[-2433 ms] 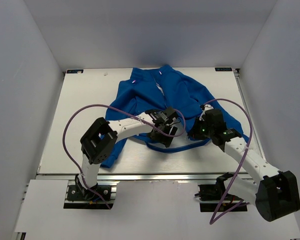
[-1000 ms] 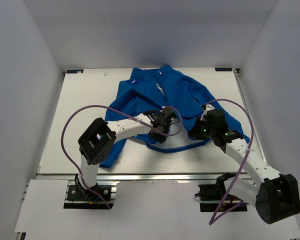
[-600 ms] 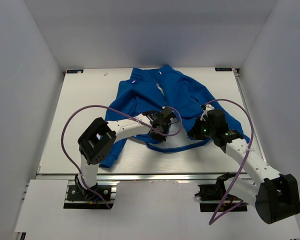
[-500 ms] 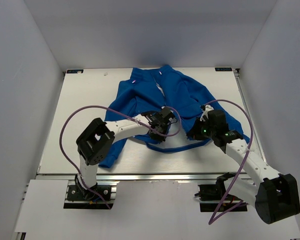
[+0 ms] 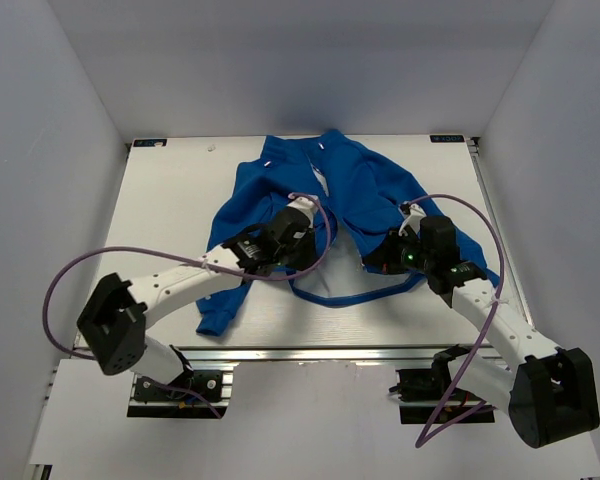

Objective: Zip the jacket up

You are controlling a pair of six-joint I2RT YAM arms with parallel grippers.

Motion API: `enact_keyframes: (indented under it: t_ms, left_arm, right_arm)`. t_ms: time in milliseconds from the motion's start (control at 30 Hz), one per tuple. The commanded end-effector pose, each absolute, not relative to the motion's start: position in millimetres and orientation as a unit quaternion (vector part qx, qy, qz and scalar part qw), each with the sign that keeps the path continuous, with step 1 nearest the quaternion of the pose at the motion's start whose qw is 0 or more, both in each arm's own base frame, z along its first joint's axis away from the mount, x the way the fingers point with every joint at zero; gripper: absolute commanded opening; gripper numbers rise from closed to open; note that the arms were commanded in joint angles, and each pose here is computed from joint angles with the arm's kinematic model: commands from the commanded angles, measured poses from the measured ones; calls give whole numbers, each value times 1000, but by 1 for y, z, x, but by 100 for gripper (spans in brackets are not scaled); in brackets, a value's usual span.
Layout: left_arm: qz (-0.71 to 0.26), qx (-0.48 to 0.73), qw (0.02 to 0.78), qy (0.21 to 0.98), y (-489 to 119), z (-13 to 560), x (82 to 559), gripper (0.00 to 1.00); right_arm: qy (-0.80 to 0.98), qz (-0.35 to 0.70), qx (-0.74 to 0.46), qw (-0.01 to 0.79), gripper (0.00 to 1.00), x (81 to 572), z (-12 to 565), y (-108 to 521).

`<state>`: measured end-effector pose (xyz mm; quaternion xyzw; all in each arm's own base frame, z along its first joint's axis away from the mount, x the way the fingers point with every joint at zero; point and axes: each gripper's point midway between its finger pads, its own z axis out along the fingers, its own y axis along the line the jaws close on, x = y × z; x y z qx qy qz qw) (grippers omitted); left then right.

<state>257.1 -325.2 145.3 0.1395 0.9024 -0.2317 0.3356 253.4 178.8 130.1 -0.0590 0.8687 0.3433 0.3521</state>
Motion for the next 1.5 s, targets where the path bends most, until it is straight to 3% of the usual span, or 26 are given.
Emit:
enact_keyframes:
  t_ms: [0, 400, 700, 833, 1067, 1467]
  left_arm:
    - [-308, 100, 400, 858, -334, 192, 266, 0]
    - [-433, 27, 522, 734, -324, 298, 270, 0]
    - [-373, -80, 583, 717, -272, 320, 287, 0]
    - [-360, -86, 605, 705, -261, 332, 289, 0]
    - [-404, -33, 597, 692, -305, 336, 298, 0]
    - [-475, 13, 574, 667, -366, 342, 309, 0]
  right_arm:
    - [815, 407, -79, 404, 0, 264, 173, 196]
    - [698, 519, -97, 484, 0, 272, 265, 217]
    - [661, 489, -58, 566, 0, 305, 314, 172]
    - [652, 484, -94, 576, 0, 296, 322, 166]
    - [567, 570, -228, 550, 0, 254, 335, 194]
    - [586, 538, -214, 567, 0, 292, 334, 219]
